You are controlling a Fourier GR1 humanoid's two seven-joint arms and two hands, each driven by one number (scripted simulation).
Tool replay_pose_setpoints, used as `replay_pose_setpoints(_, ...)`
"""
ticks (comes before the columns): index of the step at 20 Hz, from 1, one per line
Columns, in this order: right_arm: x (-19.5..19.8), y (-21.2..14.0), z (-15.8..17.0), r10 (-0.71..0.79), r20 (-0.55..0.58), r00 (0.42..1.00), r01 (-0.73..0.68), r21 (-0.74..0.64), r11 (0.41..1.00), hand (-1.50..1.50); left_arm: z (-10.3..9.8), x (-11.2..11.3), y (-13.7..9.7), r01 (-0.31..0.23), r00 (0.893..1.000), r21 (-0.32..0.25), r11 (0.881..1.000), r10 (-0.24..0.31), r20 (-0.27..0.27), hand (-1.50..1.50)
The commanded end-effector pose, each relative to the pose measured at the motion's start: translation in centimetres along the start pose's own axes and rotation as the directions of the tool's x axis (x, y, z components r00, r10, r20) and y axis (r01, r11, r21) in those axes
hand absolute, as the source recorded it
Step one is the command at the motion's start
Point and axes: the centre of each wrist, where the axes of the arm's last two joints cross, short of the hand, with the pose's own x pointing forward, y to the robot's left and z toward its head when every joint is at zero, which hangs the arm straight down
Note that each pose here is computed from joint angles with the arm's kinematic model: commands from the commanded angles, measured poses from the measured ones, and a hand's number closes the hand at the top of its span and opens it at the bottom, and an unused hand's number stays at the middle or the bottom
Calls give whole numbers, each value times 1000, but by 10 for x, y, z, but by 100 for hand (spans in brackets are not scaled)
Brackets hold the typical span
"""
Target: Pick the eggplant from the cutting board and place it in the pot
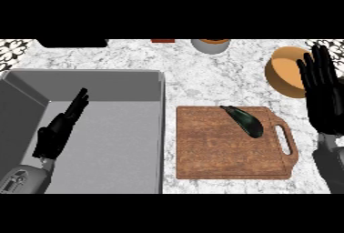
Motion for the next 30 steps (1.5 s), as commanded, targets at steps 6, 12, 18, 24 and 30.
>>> replay_pose_setpoints(6,-32,-86,24,386,-638,666,-340,201,919,150,-2,-4,26,73,996,222,972,-58,-73,0)
replay_pose_setpoints(12,-6,-91,10,803,-90,589,-749,311,584,-150,4,-6,34,31,988,260,965,10,-153,0)
replay_pose_setpoints(18,27,-98,-17,797,-121,592,-692,431,580,-150,38,1,37,38,987,255,966,4,-162,0)
replay_pose_setpoints(24,38,-43,-64,879,-120,461,-665,610,432,-150,13,11,23,24,986,254,967,19,-166,0)
replay_pose_setpoints(30,30,7,-85,952,-90,292,-549,800,244,-150,19,5,16,22,987,236,971,17,-160,0)
